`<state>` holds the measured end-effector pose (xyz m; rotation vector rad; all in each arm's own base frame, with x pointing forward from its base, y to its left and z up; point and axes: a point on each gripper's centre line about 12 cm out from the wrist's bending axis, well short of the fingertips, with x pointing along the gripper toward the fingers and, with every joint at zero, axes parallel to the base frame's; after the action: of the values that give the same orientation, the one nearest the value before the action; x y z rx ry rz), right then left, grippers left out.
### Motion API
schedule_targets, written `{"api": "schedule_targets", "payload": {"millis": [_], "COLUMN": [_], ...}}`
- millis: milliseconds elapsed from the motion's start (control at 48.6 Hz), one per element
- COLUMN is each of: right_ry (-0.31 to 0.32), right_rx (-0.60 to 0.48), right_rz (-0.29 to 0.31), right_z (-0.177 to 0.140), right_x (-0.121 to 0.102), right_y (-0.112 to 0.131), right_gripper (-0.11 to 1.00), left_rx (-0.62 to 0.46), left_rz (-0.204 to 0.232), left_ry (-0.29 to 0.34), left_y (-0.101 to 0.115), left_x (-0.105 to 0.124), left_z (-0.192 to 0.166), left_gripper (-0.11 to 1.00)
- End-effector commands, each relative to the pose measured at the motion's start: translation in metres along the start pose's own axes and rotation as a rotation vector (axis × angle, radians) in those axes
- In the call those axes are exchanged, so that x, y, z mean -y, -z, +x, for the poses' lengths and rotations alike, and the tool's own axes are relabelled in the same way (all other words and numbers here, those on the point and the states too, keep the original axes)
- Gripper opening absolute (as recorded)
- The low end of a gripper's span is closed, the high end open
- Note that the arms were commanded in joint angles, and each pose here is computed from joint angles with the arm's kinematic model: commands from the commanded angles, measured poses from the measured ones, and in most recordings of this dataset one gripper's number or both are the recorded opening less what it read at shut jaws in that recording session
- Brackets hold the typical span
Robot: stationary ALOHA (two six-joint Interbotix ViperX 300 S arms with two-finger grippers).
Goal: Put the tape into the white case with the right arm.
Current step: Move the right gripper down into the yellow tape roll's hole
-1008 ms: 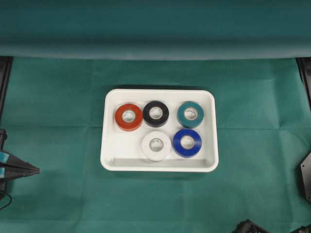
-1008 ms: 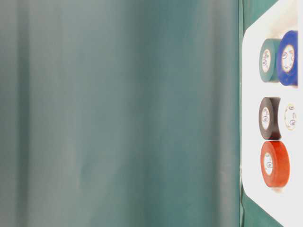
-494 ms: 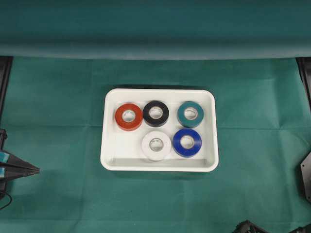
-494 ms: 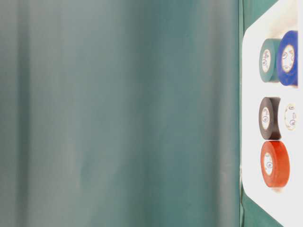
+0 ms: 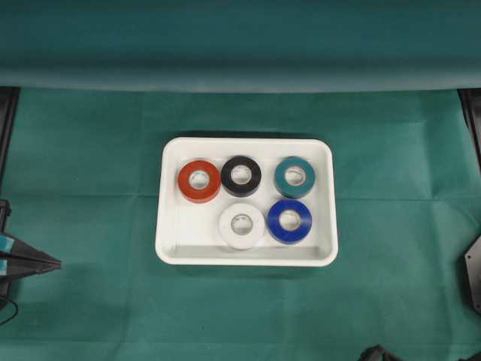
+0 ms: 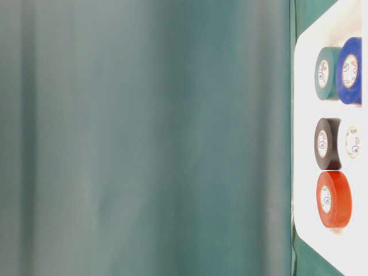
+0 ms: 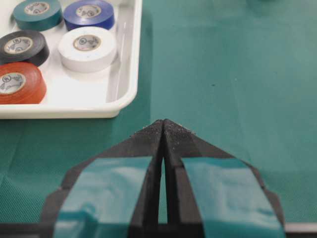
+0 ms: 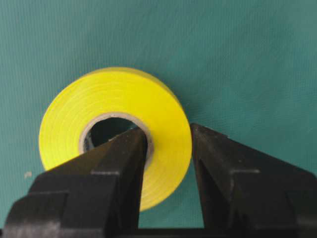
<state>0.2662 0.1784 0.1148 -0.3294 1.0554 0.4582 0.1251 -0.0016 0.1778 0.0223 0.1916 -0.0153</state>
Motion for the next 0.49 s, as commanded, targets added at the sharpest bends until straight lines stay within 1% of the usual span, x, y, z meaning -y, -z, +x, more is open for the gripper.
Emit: {"api": "schedule_targets", "payload": {"millis": [0,247,473], "right_ry": [0.007,0.027,0.027], "right_rx": [0.049,0.039,0.043], "right_rz": [0.007,0.015,0.013], "right_z": [-0.015,-0.026,-0.026], "right_x": [0.001,0.003,0.003], "right_y": [-0.024,-0.044,-0.047], "right_gripper": [0.01,0.01,0.01], "left_rx": [0.014,0.014,0.014], "left_rz": [0.0,0.0,0.0], "left_ry": [0.0,-0.002,-0.002], "left_y": [-0.005,-0.005,-0.005], "left_x": [0.0,0.0,0.0], "left_z": [0.0,0.0,0.0], "left_gripper": [0.0,0.0,0.0]}}
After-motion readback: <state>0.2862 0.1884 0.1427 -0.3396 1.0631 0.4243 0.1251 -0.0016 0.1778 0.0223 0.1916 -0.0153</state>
